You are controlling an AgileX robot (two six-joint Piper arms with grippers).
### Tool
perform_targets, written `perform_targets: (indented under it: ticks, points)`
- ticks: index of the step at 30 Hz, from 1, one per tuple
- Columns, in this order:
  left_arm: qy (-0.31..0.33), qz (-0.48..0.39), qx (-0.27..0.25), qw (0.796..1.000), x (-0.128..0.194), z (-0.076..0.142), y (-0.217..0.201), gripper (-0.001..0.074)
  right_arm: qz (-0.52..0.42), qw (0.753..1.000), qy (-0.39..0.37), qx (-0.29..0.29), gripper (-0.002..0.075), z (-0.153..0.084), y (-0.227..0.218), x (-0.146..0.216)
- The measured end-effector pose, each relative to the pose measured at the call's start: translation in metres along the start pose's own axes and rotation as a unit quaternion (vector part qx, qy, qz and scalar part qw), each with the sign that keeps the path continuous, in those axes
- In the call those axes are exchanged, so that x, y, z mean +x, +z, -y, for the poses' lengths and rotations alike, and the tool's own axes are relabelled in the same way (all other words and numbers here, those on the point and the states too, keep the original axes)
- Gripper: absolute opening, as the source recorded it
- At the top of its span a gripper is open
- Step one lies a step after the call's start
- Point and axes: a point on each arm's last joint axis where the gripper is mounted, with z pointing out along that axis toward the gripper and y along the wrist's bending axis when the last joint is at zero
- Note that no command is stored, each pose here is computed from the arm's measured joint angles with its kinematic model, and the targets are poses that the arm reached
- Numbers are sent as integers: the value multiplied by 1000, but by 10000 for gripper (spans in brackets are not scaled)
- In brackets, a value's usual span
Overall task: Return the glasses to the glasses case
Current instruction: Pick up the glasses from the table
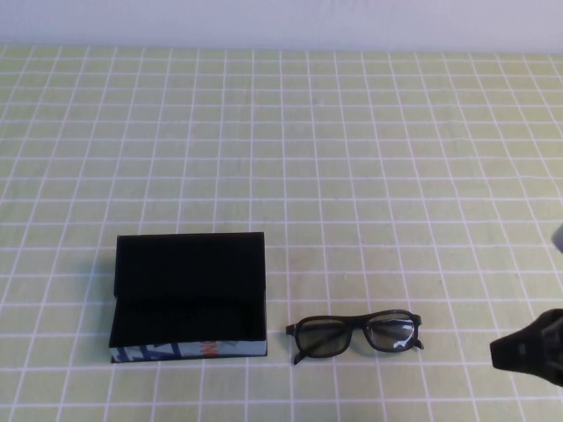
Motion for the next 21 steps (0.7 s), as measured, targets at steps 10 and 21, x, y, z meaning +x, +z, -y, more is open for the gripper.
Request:
perform_targets:
  ticks: [10, 21]
  points:
    - [0, 0, 0, 1000, 0, 0, 0, -3, -151, 945, -290, 9, -11, -51, 53, -39]
    - [0, 0, 0, 1000, 0, 0, 0, -3, -262, 807, -530, -15, -9, -76, 115, -74]
